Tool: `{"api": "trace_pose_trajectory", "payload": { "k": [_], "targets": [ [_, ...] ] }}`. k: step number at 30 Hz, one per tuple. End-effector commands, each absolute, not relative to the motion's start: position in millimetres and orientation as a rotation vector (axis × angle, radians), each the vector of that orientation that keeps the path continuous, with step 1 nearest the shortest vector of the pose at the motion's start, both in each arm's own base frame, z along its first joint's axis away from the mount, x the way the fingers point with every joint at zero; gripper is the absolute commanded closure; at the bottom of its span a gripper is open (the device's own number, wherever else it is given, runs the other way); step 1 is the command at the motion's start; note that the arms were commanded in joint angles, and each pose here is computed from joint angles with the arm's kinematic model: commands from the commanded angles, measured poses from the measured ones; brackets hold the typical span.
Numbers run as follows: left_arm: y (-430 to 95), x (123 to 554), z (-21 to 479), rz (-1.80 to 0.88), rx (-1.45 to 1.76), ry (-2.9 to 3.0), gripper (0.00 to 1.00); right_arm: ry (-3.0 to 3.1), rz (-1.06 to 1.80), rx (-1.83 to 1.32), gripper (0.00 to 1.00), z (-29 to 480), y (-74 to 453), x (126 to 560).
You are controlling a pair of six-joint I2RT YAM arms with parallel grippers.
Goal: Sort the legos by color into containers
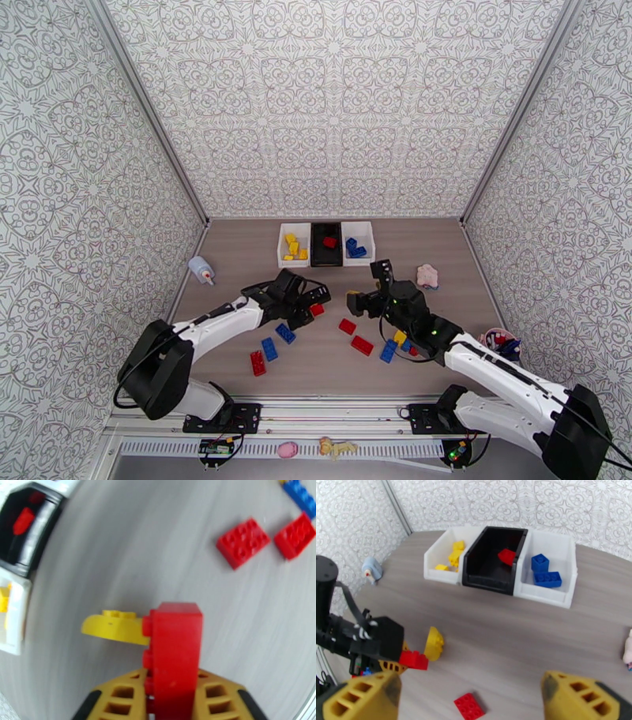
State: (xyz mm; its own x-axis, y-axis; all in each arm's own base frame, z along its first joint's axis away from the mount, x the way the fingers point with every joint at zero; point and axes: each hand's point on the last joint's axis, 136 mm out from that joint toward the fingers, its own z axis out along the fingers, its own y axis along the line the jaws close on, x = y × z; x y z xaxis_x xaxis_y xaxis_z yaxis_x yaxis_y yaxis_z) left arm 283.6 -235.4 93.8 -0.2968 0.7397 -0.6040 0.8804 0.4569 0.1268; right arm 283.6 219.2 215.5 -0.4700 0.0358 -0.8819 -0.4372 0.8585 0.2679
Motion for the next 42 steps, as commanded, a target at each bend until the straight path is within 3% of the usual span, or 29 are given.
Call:
{"api": "trace_pose_trajectory", "payload": {
  "k": [1, 6, 13, 27, 29, 35, 42],
  "targets": [
    [-254.0, 309.8, 129.5, -0.416, 1.075, 2.01, 0.79, 1.989, 0.587, -0.315, 0.02, 215.2, 218.1, 278.5],
    [-254.2, 363.0, 155.0, -0.427, 0.614, 2.035, 0.81, 1.973, 0.612, -0.344, 0.02, 220.4, 223.9, 277.8],
    [-255.7, 428.4, 153.8, -0.348, 0.332, 2.098, 0.82, 1.963, 0.622, -0.347, 0.02, 223.1, 226.6, 279.1],
    [-269.0, 530.4, 124.1, -0.284, 0.164, 2.289, 0.81, 1.958, 0.591, -0.312, 0.02, 224.8, 219.1, 281.0],
    [-271.3, 536.7, 123.5, -0.292, 0.16, 2.284, 0.77, 1.96, 0.579, -0.303, 0.02, 224.3, 216.2, 280.9],
    [-279.7, 537.8, 142.7, -0.345, 0.208, 2.234, 0.53, 1.963, 0.57, -0.291, 0.02, 226.1, 211.4, 278.3],
    [-277.6, 496.9, 185.2, -0.421, 0.323, 2.114, 0.26, 2.016, 0.522, -0.289, 0.02, 210.6, 206.2, 278.0]
  ]
}}
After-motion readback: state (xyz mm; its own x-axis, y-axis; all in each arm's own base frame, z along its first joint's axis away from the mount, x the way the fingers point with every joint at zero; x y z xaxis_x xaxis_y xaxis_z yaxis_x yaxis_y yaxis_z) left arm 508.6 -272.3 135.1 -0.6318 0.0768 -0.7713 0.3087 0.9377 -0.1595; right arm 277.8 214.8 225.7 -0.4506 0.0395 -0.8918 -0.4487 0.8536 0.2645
